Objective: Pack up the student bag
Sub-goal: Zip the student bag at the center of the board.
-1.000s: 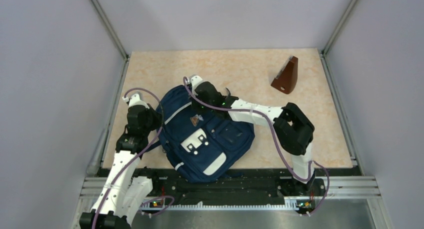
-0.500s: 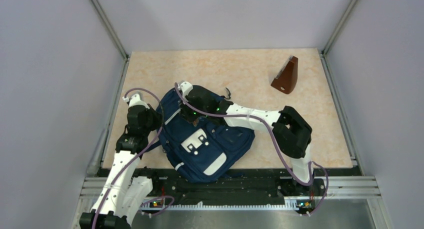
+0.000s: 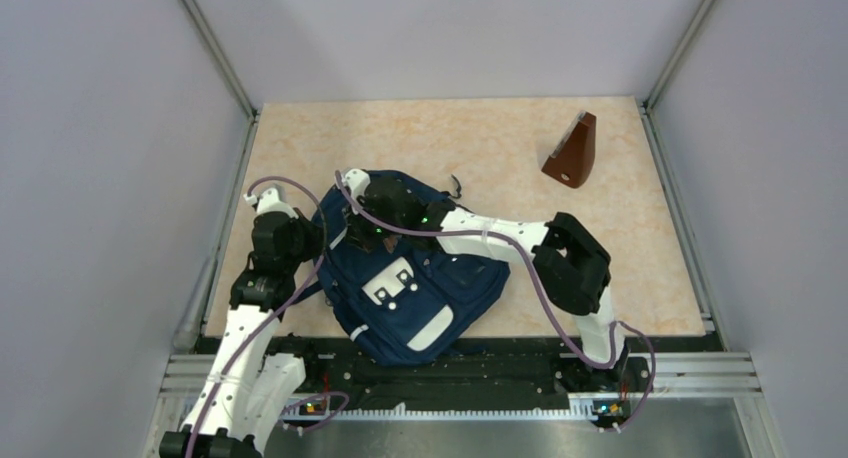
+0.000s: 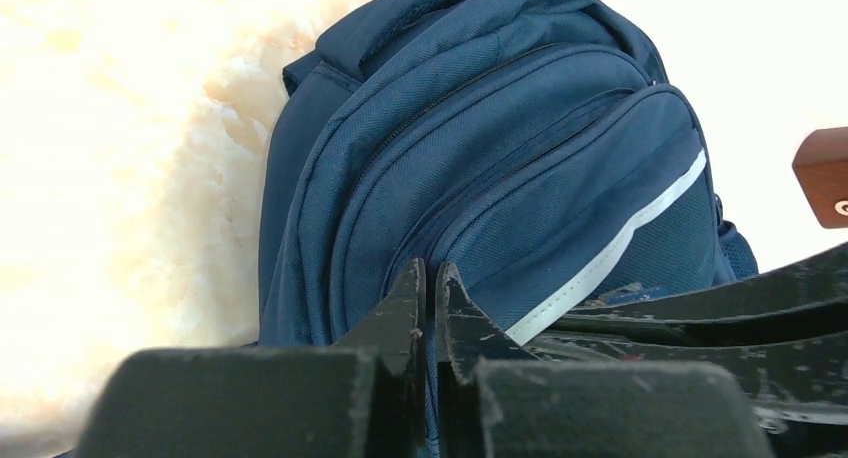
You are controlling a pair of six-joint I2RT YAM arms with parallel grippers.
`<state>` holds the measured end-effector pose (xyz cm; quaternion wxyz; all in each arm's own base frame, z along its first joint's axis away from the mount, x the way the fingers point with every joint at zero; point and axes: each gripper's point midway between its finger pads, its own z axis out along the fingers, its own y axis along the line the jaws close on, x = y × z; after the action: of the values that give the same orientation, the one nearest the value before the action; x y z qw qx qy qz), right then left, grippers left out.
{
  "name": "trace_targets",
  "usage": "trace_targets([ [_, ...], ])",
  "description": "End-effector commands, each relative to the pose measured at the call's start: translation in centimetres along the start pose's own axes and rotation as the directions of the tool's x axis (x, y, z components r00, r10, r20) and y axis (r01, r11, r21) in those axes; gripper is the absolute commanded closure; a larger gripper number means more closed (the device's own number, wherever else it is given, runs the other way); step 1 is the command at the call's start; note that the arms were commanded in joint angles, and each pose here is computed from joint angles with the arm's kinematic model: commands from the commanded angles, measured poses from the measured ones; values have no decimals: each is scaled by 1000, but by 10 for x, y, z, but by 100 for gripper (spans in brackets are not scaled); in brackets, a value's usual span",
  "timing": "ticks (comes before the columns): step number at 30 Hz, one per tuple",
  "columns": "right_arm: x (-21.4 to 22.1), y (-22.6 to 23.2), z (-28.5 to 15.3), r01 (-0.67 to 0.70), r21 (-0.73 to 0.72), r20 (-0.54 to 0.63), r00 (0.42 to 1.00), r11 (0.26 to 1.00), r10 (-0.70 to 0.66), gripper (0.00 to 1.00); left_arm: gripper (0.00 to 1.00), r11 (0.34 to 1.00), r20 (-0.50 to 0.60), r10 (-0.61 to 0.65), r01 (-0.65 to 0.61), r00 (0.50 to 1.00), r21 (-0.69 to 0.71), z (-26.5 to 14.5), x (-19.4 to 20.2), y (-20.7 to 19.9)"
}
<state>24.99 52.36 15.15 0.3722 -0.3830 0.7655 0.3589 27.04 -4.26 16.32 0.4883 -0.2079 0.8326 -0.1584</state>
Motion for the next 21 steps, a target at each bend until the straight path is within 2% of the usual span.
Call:
trace_targets([
  [1, -12, 51, 6, 48, -169, 24, 999, 984, -44, 100, 100, 990, 45, -3, -3, 999, 140, -12, -22, -34],
  [14, -14, 94, 0, 136, -359, 44, 991, 923, -129, 100, 100, 983, 40, 7, -14, 999, 182, -14, -22, -42],
  [21, -29, 117, -18, 136, -458, 106, 990, 878, -99, 100, 100, 985, 43, 14, -21, 999, 170, -14, -20, -39],
])
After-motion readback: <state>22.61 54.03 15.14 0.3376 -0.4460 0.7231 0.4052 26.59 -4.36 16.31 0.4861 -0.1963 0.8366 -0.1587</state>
